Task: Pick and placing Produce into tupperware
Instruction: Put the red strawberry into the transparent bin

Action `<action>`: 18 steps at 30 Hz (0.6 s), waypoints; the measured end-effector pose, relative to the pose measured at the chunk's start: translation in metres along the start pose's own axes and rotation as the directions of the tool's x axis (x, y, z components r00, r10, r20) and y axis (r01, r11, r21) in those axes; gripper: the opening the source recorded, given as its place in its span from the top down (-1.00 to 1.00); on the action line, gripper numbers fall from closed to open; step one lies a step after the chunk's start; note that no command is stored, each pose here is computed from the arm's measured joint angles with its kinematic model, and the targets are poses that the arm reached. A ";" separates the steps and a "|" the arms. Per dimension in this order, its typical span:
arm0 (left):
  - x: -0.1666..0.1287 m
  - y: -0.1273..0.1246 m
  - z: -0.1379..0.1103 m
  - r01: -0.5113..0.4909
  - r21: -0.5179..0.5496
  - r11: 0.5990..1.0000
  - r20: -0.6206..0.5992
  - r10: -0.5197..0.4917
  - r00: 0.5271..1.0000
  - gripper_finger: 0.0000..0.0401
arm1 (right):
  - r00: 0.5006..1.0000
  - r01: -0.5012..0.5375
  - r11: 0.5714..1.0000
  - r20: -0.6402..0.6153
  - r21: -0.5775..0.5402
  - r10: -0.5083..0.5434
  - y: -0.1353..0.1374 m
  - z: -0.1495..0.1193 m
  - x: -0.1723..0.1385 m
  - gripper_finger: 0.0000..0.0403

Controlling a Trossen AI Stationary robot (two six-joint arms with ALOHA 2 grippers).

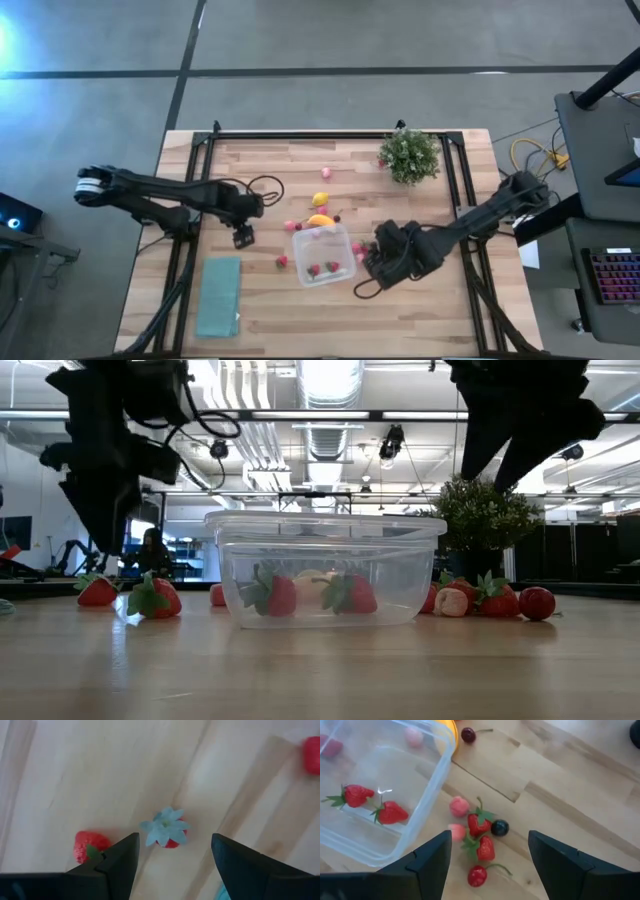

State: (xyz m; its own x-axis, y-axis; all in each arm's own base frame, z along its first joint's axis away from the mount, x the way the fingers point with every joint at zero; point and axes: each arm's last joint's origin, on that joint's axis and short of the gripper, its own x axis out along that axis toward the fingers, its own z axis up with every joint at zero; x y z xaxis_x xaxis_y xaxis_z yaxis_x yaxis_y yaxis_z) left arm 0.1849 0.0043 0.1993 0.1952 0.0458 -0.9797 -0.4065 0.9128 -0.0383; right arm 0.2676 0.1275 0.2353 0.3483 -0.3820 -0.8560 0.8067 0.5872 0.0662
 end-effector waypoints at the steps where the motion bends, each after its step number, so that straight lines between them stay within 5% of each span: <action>1: 0.003 0.000 0.001 -0.017 -0.022 1.000 -0.013 0.017 1.000 -0.16 | 1.000 0.005 1.000 -0.001 -0.003 -0.005 0.001 -0.001 0.002 -0.27; 8: 0.021 -0.004 0.010 -0.081 -0.203 0.976 -0.099 0.062 0.993 -0.16 | 1.000 0.009 1.000 0.007 -0.004 -0.009 0.002 -0.001 0.003 -0.27; 18: 0.042 -0.008 0.012 -0.113 -0.304 0.946 -0.198 0.053 0.979 -0.16 | 1.000 0.012 1.000 0.026 -0.002 -0.011 -0.002 0.002 -0.001 -0.27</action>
State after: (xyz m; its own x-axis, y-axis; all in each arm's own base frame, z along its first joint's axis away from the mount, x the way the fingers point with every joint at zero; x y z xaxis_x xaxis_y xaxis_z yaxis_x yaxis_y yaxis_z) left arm 0.2074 0.0040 0.1606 -0.0070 0.0129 -0.9999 -0.6780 0.7349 0.0142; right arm 0.2666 0.1252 0.2372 0.3511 -0.4068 -0.8434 0.8098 0.5840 0.0555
